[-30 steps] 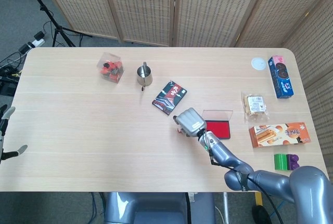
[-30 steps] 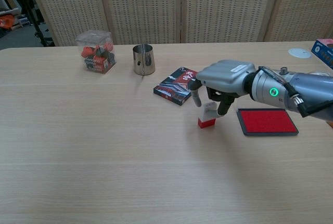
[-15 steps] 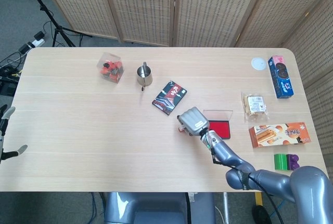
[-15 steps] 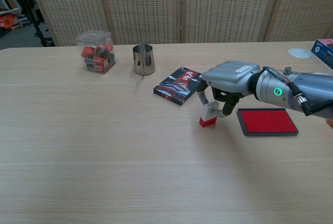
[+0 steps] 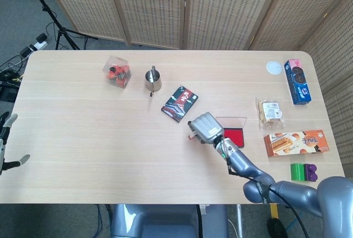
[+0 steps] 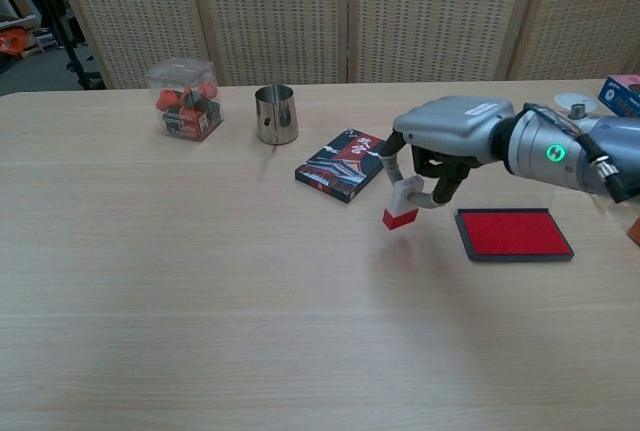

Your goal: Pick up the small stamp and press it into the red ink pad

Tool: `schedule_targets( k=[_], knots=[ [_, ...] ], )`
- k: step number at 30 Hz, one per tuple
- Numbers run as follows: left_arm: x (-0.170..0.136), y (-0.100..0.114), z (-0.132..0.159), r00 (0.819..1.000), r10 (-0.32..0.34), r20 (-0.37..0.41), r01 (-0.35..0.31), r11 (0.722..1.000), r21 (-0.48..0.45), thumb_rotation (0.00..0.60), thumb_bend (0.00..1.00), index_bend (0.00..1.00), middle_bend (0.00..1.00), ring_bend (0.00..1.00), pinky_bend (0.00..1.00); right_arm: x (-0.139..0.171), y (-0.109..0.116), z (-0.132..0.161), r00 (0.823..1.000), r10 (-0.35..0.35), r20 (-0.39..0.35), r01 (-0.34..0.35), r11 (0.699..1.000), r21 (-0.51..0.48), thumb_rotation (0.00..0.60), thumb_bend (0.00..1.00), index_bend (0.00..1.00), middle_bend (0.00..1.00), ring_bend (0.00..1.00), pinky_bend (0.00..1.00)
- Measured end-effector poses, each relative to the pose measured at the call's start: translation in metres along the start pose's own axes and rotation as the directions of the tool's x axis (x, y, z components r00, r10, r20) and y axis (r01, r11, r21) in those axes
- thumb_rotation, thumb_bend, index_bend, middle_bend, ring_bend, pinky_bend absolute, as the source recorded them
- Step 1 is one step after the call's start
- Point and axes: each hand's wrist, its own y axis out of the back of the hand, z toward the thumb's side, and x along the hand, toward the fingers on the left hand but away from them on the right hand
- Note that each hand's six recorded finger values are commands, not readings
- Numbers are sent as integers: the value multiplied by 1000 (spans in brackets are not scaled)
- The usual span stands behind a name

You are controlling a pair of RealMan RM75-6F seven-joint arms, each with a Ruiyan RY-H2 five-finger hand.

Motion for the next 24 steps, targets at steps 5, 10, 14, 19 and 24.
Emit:
schedule_targets(
  k=[5,10,14,19,24],
  knots=[
    [-1,0,2,1000,1,7,-1,1000,0,600,0,0,0,0,0,19,21,-25,999,-36,29,35,999,31,600,515,558,945,1000,1000],
    [-4,0,5,1000,4,18,-4,1000,5,600,0,0,0,0,0,47,21,-61,996,-30,82,26,998,50,600,518,558,945,1000,1000],
    [-4,-1,6,1000,1,20,-2,1000,9,600,0,0,0,0,0,58,10,-76,994,-9,108,7,1000,20,600,518,562,945,1000,1000],
    [-4,-2,7,1000,0,22,0,1000,13,600,0,0,0,0,0,68,-3,-86,993,6,114,-7,1000,5,600,519,562,945,1000,1000],
    [-4,-3,8,1000,-2,25,1,1000,14,600,0,0,0,0,0,70,-15,-90,993,18,117,-17,1000,-5,600,537,562,945,1000,1000]
  ],
)
